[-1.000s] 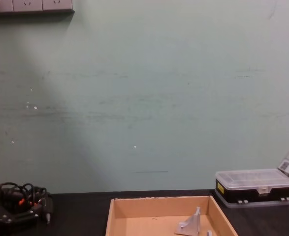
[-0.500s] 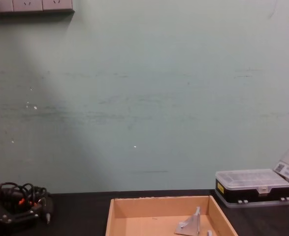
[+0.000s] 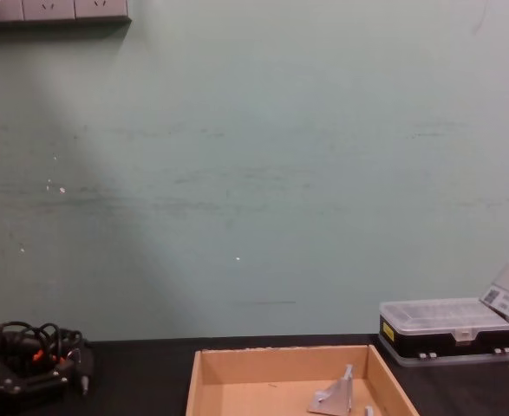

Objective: Use one hand to pick up the angle iron from the table and place it into the box.

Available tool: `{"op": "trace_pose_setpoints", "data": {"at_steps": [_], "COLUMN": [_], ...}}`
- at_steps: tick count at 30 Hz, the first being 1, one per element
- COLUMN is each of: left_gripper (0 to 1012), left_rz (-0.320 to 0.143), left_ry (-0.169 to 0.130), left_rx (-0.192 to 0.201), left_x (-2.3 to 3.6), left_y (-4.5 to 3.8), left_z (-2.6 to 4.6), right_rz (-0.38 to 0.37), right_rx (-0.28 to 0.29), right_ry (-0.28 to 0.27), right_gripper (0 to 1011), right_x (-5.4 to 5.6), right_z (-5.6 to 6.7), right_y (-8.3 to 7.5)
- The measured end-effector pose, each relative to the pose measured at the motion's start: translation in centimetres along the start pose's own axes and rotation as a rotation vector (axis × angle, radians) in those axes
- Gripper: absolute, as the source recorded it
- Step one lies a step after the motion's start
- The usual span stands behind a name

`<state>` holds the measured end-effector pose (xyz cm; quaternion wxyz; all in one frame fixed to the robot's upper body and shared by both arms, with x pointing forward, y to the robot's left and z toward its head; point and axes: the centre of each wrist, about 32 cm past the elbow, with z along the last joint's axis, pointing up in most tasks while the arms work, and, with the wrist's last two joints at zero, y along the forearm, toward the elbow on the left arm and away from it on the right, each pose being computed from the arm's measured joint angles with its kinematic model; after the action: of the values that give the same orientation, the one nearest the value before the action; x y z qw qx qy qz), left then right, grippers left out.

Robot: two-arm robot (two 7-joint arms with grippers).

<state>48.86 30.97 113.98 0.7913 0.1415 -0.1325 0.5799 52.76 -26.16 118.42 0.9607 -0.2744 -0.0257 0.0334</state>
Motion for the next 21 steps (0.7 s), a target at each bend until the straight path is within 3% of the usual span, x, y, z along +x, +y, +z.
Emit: {"op": "trace_pose_setpoints", "data": {"at_steps": [13,21], "left_gripper": [1000,1000], "left_rz": [0.0,0.0], "left_ry": [0.0,0.0], "left_rx": [0.0,0.0], "left_x": [0.0,0.0], "left_y": [0.0,0.0], "left_z": [0.0,0.0], "right_rz": [-0.001,-0.035], "right_rx": [0.005,0.069], "right_ry": [-0.002,0.008], "right_gripper": [469,468], "right_x": [0.1,0.9], "right_z": [0.2,0.9], "right_y": [-0.1,-1.5]}}
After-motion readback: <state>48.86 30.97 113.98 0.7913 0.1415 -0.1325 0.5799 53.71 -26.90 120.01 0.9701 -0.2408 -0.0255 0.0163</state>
